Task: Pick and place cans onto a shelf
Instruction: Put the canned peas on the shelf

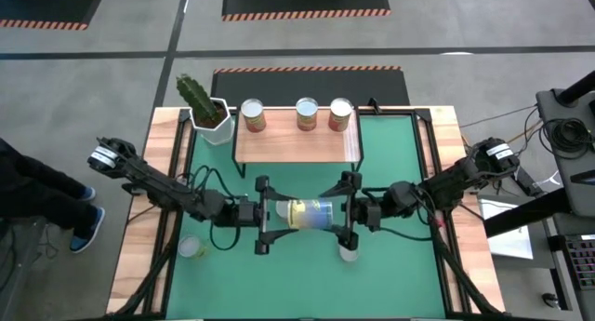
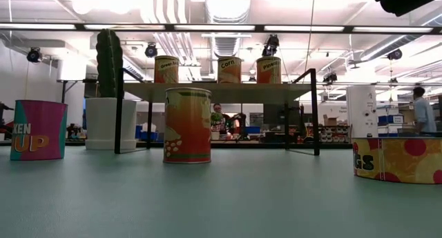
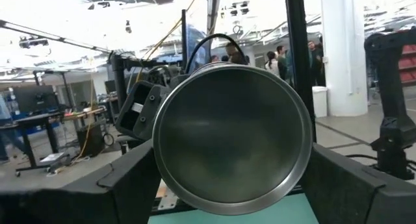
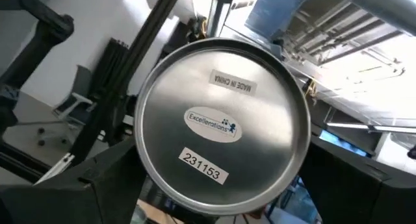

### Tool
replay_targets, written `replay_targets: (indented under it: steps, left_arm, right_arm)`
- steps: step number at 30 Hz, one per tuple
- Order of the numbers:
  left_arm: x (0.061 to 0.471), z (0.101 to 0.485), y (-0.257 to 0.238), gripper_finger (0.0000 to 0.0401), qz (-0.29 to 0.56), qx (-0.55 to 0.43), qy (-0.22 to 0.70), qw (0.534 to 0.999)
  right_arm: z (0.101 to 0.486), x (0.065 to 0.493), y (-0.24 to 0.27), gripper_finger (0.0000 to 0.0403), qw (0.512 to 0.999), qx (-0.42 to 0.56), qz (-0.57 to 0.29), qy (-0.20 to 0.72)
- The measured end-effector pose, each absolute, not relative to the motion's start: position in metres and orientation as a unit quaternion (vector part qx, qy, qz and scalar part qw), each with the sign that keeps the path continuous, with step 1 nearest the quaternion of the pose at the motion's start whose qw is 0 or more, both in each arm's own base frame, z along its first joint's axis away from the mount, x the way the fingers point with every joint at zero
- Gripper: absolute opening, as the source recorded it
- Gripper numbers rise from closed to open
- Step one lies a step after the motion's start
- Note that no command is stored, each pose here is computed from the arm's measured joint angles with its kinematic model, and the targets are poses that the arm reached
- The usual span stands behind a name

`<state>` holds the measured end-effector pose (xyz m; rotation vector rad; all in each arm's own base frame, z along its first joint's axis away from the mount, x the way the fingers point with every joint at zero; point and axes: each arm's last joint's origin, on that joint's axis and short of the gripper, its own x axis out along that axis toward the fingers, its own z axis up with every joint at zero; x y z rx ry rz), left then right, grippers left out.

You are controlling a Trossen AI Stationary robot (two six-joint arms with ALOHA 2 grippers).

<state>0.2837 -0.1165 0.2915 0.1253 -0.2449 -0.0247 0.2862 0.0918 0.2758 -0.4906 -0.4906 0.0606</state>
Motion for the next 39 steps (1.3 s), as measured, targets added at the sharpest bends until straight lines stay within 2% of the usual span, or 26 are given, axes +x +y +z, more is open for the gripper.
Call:
replay_targets:
  steps: [12,20,29,35,39]
  left_arm:
    - [0.256,0.313,-0.102,0.0298,0.063,0.051,-0.067,0.994]
    - [0.226,0.334,-0.078,0.0299,0.172,0.018,-0.047,0.984]
    - [0.218,0.367,-0.06,0.0296,0.196,-0.003,-0.032,0.98]
    - [0.234,0.39,-0.057,0.0296,0.212,0.022,0.081,0.974]
    - [0.243,0.4,-0.045,0.0296,0.249,0.033,0.193,0.948]
  right_arm:
    - [0.295,0.273,0.083,0.0355,0.955,-0.202,-0.032,-0.217]
    - [0.316,0.251,0.073,0.0356,0.972,-0.142,-0.065,-0.177]
    - [0.328,0.231,0.065,0.0356,0.982,-0.104,-0.061,-0.147]
    - [0.331,0.224,0.063,0.0356,0.984,-0.102,-0.06,-0.131]
    - [0.33,0.223,0.062,0.0356,0.984,-0.102,-0.064,-0.128]
